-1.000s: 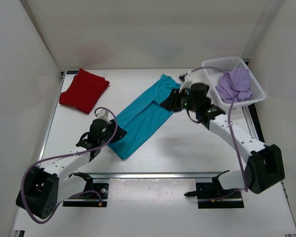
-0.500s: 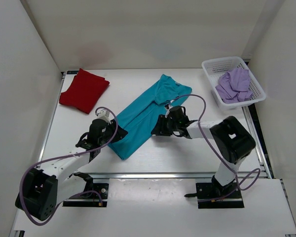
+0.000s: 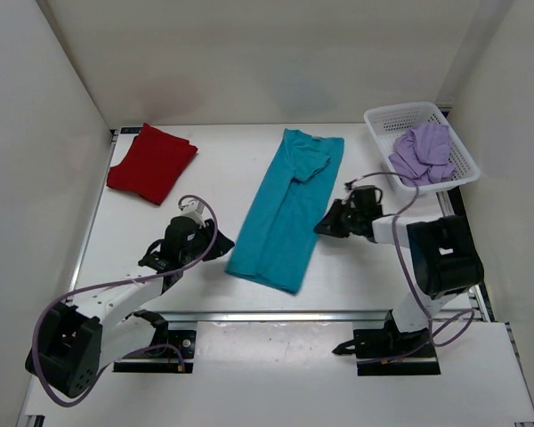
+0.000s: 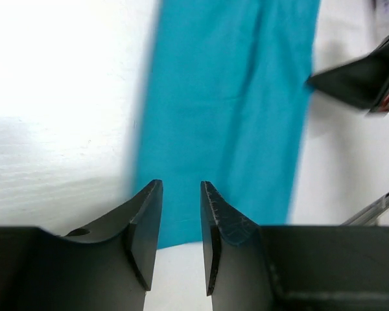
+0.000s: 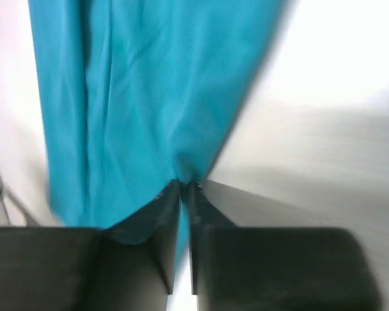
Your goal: Fold and stack the t-shirts
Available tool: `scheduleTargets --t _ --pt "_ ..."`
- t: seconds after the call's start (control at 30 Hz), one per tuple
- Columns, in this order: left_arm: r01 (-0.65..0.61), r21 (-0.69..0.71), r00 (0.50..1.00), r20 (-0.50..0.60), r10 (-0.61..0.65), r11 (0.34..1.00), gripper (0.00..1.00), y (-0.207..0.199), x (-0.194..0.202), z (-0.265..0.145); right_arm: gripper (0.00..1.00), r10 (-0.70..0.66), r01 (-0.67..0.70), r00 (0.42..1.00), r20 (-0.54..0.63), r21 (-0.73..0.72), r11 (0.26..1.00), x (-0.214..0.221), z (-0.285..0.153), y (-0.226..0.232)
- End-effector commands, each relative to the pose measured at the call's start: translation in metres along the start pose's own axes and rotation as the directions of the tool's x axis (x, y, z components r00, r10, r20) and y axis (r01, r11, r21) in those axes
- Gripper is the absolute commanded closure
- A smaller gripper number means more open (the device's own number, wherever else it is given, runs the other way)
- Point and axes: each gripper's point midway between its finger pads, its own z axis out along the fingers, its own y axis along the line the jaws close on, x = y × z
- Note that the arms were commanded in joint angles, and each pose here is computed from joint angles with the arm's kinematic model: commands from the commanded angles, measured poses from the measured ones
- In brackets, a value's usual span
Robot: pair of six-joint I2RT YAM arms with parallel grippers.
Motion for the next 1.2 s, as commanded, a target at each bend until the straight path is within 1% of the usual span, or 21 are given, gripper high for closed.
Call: scheduleTargets --t 0.0,0.07,0.1,0.13,0.2,0.23,0.3,0.33,0.37,0.4,0.43,0.47,0.53,0.57,0.63,0.67,0.77,0.87,1.03,1.13,1.17 --pt "-0.058 0.003 0.998 -0.035 0.058 0.998 0.58 -0.005 0.011 0.002 0.87 -0.044 0.044 0.999 -0.021 -0.017 0.999 -0.015 -0.029 -0.015" --pt "-0.092 -0.027 0.993 -0.078 0.090 0.995 0.59 0.001 0.026 0.004 0.67 -0.049 0.050 0.998 -0.028 0.017 0.999 -0.010 -0.037 -0.023" --pt "-0.113 -0.044 0.989 -0.098 0.109 0.993 0.59 0.006 0.031 0.004 0.62 -0.037 0.037 0.999 -0.026 0.006 0.999 -0.001 -0.043 -0.019" --pt "-0.132 -0.039 0.986 -0.105 0.127 0.991 0.59 0.004 0.034 0.005 0.61 -0.062 0.062 0.998 0.030 -0.016 0.998 -0.008 -0.049 -0.011" --pt "-0.177 -0.088 0.977 -0.140 0.163 0.980 0.56 0.013 0.042 0.003 0.61 -0.030 0.030 0.998 0.049 0.001 1.000 0.011 -0.057 -0.017" --pt "-0.197 -0.089 0.971 -0.156 0.181 0.976 0.55 0.014 0.048 0.002 0.61 -0.035 0.034 0.995 0.090 0.014 0.999 0.009 -0.066 -0.016" --pt "-0.207 -0.067 0.962 -0.193 0.191 0.976 0.50 0.012 0.062 0.002 0.61 -0.036 0.032 0.996 0.080 0.051 0.998 0.034 -0.074 -0.025" --pt "-0.214 -0.043 0.956 -0.216 0.201 0.976 0.49 0.012 0.071 0.002 0.61 -0.044 0.035 0.993 0.114 0.084 0.996 0.033 -0.082 -0.026" --pt "-0.200 0.002 0.951 -0.238 0.195 0.980 0.46 0.005 0.077 0.002 0.61 -0.043 0.032 0.996 0.079 0.133 0.991 0.053 -0.084 -0.037" --pt "-0.182 0.055 0.952 -0.239 0.190 0.982 0.42 -0.004 0.080 0.004 0.61 -0.058 0.047 0.995 0.082 0.127 0.991 0.064 -0.087 -0.034" --pt "-0.186 0.079 0.944 -0.264 0.200 0.979 0.40 -0.005 0.088 0.004 0.61 -0.061 0.047 0.993 0.101 0.141 0.989 0.067 -0.091 -0.034" --pt "-0.188 0.109 0.932 -0.292 0.212 0.976 0.39 -0.012 0.095 0.004 0.61 -0.054 0.043 0.996 0.070 0.149 0.988 0.083 -0.091 -0.037" --pt "-0.229 0.098 0.907 -0.340 0.249 0.969 0.40 -0.009 0.105 0.003 0.60 -0.034 0.026 0.998 0.062 0.121 0.992 0.095 -0.095 -0.032" --pt "-0.243 0.079 0.887 -0.386 0.255 0.967 0.42 -0.001 0.116 -0.001 0.59 -0.018 0.010 0.998 0.060 0.123 0.992 0.100 -0.097 -0.034" --pt "-0.252 0.061 0.870 -0.424 0.253 0.966 0.47 0.006 0.124 -0.006 0.55 -0.017 0.008 0.997 0.071 0.124 0.992 0.102 -0.105 -0.034" --pt "-0.263 0.063 0.872 -0.411 0.266 0.963 0.47 0.004 0.122 -0.007 0.52 -0.014 0.004 0.997 0.075 0.127 0.992 0.103 -0.110 -0.035" --pt "-0.286 0.050 0.858 -0.432 0.279 0.957 0.48 0.008 0.126 -0.013 0.51 0.008 -0.011 0.999 0.031 0.092 0.996 0.119 -0.117 -0.029" --pt "-0.293 0.027 0.849 -0.452 0.273 0.956 0.48 0.014 0.129 -0.021 0.55 0.023 -0.020 0.999 -0.049 0.061 0.998 0.144 -0.118 -0.024" --pt "-0.289 0.043 0.830 -0.486 0.273 0.956 0.44 0.016 0.139 -0.028 0.58 0.039 -0.031 0.985 -0.168 0.049 0.998 0.192 -0.111 -0.020" --pt "-0.274 0.078 0.820 -0.502 0.275 0.959 0.41 0.012 0.144 -0.028 0.60 0.046 -0.040 0.977 -0.210 0.035 0.999 0.207 -0.107 -0.015" --pt "-0.289 0.070 0.812 -0.510 0.283 0.955 0.42 0.015 0.146 -0.028 0.60 0.055 -0.050 0.974 -0.218 0.027 0.998 0.210 -0.107 -0.013"
